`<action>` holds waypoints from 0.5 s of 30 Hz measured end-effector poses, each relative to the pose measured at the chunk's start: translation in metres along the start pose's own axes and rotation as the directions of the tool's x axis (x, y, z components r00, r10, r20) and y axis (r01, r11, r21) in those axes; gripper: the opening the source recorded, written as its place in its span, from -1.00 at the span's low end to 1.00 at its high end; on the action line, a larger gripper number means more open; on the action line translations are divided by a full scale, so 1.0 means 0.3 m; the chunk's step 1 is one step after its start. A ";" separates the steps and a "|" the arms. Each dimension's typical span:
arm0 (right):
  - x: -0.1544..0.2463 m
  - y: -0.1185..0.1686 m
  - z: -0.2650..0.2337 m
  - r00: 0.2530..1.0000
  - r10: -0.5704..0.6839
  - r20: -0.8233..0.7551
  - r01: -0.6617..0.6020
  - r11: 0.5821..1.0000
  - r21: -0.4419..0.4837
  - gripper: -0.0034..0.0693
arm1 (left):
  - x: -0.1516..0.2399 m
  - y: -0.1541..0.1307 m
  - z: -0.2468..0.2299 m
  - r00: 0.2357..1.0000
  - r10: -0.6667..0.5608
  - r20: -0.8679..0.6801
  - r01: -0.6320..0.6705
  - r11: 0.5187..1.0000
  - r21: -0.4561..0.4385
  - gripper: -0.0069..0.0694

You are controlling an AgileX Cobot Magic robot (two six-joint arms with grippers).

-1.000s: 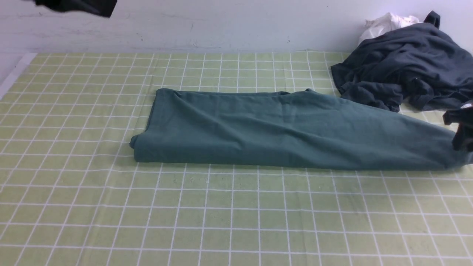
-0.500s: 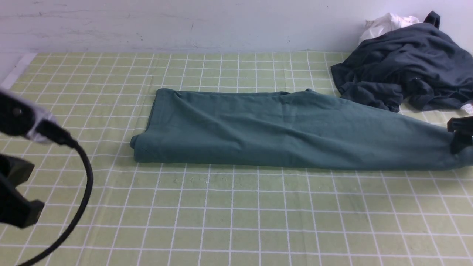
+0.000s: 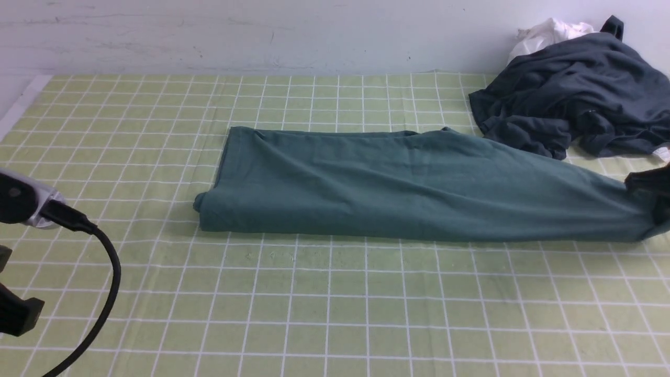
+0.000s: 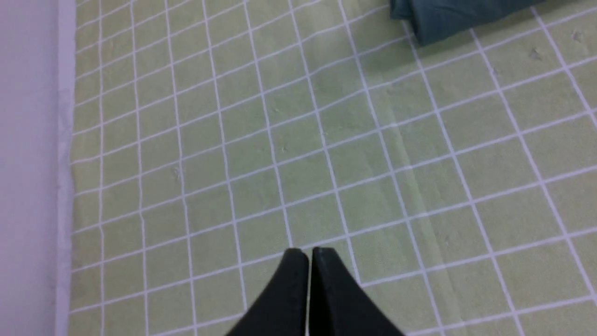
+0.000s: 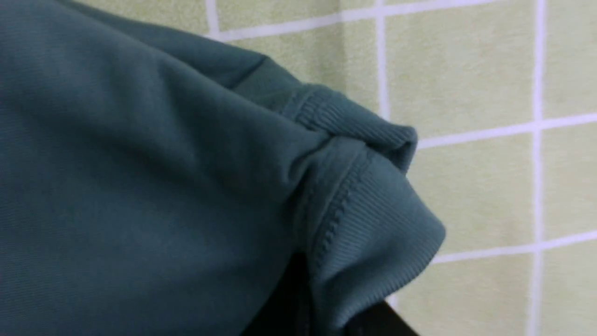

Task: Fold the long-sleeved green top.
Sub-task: Use the right arm to clamp the right edge of the fabric, then use the right arm to drag the right edge of the fabric to the left and folds it over the left edge

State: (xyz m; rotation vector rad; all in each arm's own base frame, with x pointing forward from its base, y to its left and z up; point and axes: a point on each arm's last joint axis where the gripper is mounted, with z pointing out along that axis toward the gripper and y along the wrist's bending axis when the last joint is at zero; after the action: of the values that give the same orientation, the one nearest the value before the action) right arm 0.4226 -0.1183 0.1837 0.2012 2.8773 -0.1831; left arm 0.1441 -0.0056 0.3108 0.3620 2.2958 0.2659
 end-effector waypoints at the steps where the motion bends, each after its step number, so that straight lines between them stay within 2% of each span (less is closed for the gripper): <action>1: -0.008 -0.008 -0.027 1.000 -0.005 0.005 0.004 1.000 0.018 -0.87 | 0.000 0.000 0.000 1.000 0.000 0.001 0.000 1.000 0.000 -0.83; 4: -0.069 -0.040 -0.217 0.996 0.010 0.092 -0.019 0.995 0.094 -0.87 | -0.002 0.000 0.000 1.000 -0.014 0.008 0.014 1.000 0.001 -0.83; 7: -0.116 -0.006 -0.410 0.979 0.015 0.201 -0.035 0.995 0.093 -0.87 | -0.006 0.000 0.000 0.999 -0.032 0.020 0.032 0.999 0.001 -0.83; 11: -0.148 0.145 -0.607 0.940 -0.029 0.340 0.035 0.999 -0.011 -0.87 | -0.007 0.000 0.000 0.998 -0.065 0.022 0.065 0.998 0.001 -0.83; 13: -0.149 0.300 -0.691 0.909 -0.084 0.409 0.139 0.985 -0.107 -0.87 | -0.007 0.000 0.000 0.997 -0.075 0.024 0.075 0.997 0.002 -0.83; 15: -0.136 0.447 -0.731 0.882 -0.124 0.454 0.236 0.952 -0.197 -0.87 | -0.007 0.000 0.000 0.997 -0.079 0.024 0.079 0.997 0.002 -0.83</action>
State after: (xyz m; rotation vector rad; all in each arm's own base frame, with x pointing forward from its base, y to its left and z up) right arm 0.4296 0.0396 0.3904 -0.1444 2.4326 0.0909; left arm 0.1455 -0.0063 0.3124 0.2723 2.2803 0.2193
